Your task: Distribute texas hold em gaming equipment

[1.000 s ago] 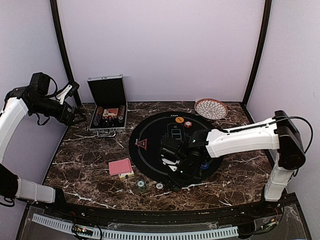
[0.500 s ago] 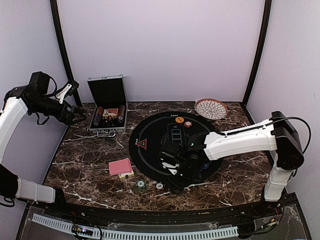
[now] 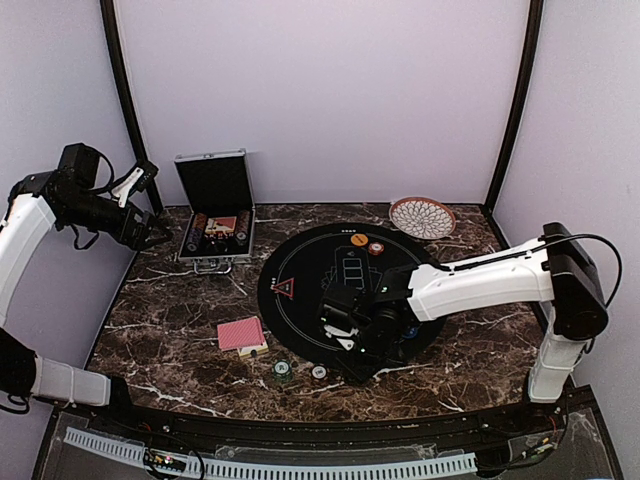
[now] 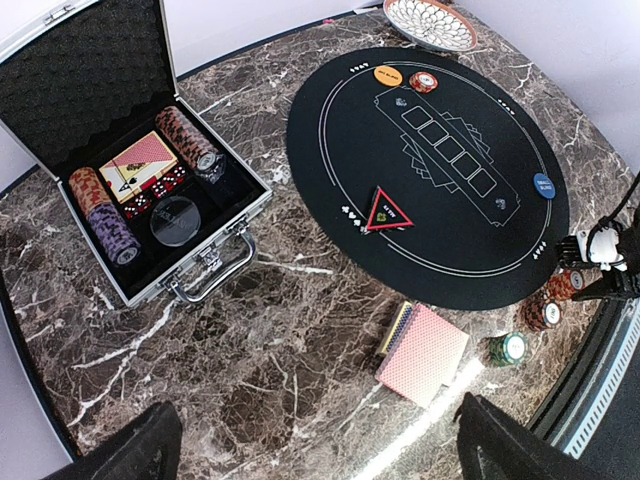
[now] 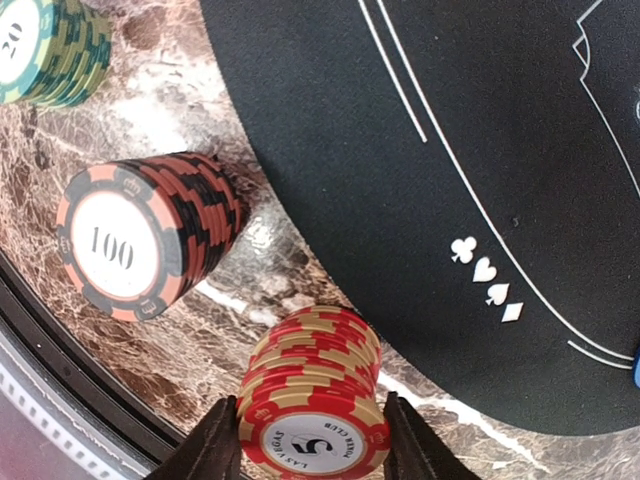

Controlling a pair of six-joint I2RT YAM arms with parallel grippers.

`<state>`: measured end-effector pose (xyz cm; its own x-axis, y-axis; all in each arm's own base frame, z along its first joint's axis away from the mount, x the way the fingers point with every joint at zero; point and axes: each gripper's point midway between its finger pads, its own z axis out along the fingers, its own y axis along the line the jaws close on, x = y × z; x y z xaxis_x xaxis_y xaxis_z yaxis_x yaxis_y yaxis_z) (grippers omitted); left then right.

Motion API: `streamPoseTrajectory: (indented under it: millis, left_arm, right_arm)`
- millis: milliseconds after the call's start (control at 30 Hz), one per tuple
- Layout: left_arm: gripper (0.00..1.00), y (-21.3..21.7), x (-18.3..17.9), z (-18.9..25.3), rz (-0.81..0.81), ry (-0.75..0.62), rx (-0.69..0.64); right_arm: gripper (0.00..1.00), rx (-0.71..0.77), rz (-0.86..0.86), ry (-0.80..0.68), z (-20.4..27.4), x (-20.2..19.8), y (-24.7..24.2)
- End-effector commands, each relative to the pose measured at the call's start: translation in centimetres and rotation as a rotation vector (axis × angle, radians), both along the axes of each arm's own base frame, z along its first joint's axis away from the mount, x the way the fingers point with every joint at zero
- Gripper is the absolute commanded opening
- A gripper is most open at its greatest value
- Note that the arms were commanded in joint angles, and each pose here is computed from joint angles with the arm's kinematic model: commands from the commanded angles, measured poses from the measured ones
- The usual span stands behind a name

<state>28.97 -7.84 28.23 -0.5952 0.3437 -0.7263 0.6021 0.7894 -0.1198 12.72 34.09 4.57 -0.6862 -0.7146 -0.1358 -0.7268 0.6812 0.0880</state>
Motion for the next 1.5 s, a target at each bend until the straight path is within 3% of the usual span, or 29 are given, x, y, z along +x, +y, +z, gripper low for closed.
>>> streamPoseTrajectory:
  millis: [0, 667, 1067, 1467]
  left_arm:
    - [0.99, -0.4, -0.7, 1.0, -0.023, -0.024, -0.005]
    - [0.99, -0.4, -0.7, 0.9, -0.022, -0.02, -0.008]
    - [0.99, -0.4, -0.8, 0.9, -0.02, -0.022, -0.005]
    - [0.99, -0.5, -0.7, 0.8, -0.027, -0.021, -0.016]
  right_arm:
    - [0.45, 0.01, 0.014, -0.011, 0.8, -0.3, 0.5]
    - [0.33, 0.022, 0.008, -0.106, 5.5, 2.1, 1.6]
    - [0.3, 0.133, -0.055, -0.183, 7.5, 10.8, 8.1]
    - [0.3, 0.153, -0.117, -0.196, 2.2, 18.5, 12.3]
